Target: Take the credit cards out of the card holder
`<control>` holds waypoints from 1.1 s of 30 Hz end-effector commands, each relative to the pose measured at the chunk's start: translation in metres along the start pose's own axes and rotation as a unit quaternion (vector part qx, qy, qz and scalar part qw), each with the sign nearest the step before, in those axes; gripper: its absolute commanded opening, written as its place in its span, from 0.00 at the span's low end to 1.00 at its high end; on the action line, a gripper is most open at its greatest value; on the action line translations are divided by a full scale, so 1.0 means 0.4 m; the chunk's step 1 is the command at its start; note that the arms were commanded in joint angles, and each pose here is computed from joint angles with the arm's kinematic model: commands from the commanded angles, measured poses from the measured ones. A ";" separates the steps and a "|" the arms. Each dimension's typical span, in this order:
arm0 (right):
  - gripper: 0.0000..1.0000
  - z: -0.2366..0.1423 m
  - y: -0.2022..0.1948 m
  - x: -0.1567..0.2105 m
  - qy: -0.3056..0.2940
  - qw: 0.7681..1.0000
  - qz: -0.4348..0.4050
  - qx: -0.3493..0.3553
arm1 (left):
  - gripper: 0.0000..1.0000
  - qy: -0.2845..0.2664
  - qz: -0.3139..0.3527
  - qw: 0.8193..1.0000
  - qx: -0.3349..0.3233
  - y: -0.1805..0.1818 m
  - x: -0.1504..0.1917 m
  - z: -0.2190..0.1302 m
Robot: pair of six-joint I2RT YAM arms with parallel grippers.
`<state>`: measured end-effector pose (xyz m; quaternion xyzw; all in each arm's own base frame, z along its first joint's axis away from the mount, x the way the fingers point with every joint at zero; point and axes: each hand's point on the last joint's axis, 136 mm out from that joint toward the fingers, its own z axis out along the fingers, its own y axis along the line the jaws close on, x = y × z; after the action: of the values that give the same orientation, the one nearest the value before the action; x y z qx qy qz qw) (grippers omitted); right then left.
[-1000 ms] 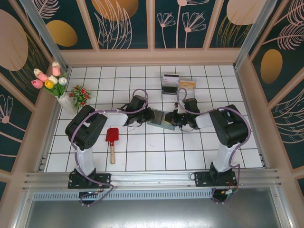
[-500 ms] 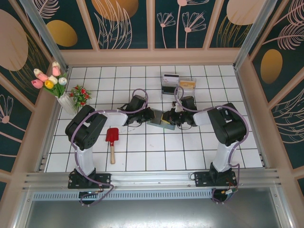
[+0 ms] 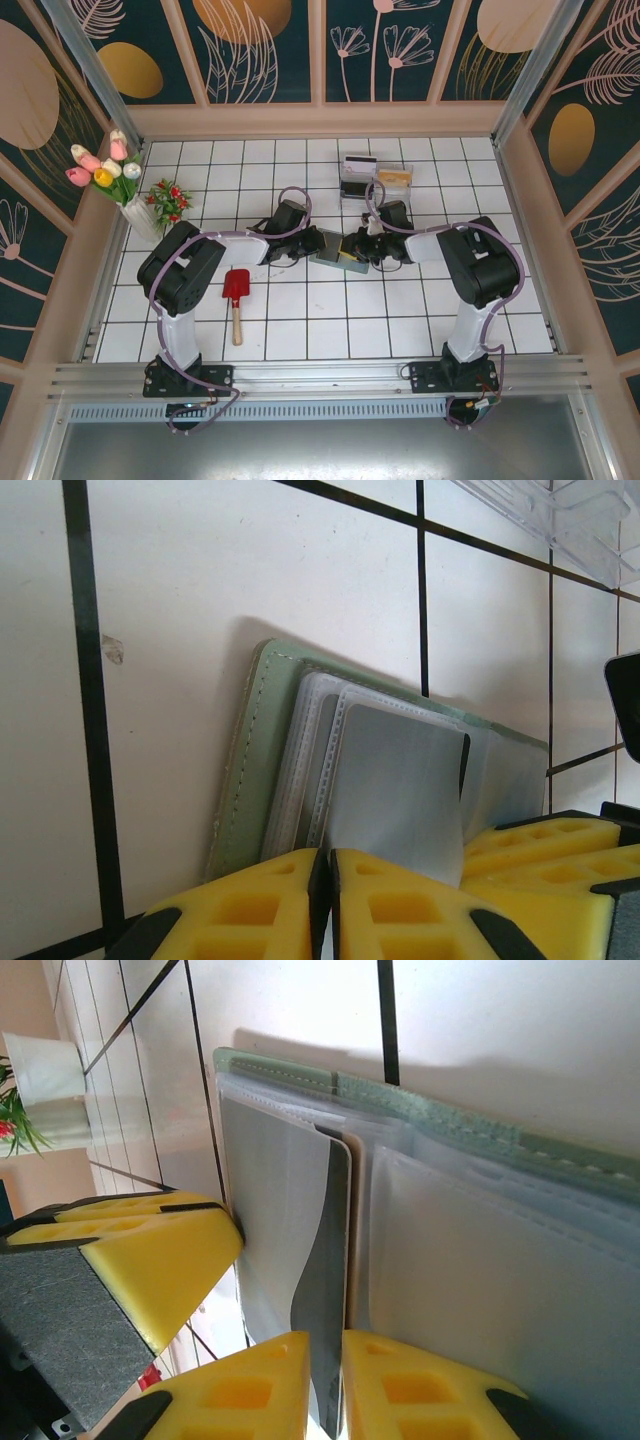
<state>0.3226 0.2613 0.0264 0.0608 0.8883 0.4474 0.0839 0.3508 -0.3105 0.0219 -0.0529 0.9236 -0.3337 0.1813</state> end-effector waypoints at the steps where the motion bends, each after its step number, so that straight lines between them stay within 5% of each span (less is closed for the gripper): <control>1: 0.19 0.019 -0.122 0.025 -0.005 0.995 0.033 0.097 | 0.15 0.087 -0.042 0.985 -0.140 0.210 0.146 0.007; 24: 0.19 0.043 -0.104 0.049 -0.007 0.995 0.049 0.081 | 0.16 0.091 -0.050 0.986 -0.128 0.208 0.158 0.006; 33: 0.18 -0.010 -0.183 0.046 -0.055 0.979 0.075 0.181 | 0.16 0.081 -0.049 0.985 -0.142 0.220 0.154 -0.004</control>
<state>0.3258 0.2619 0.0237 0.1010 0.9029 0.4016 0.1151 0.3515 -0.3075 0.0219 -0.0604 0.9215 -0.3350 0.1873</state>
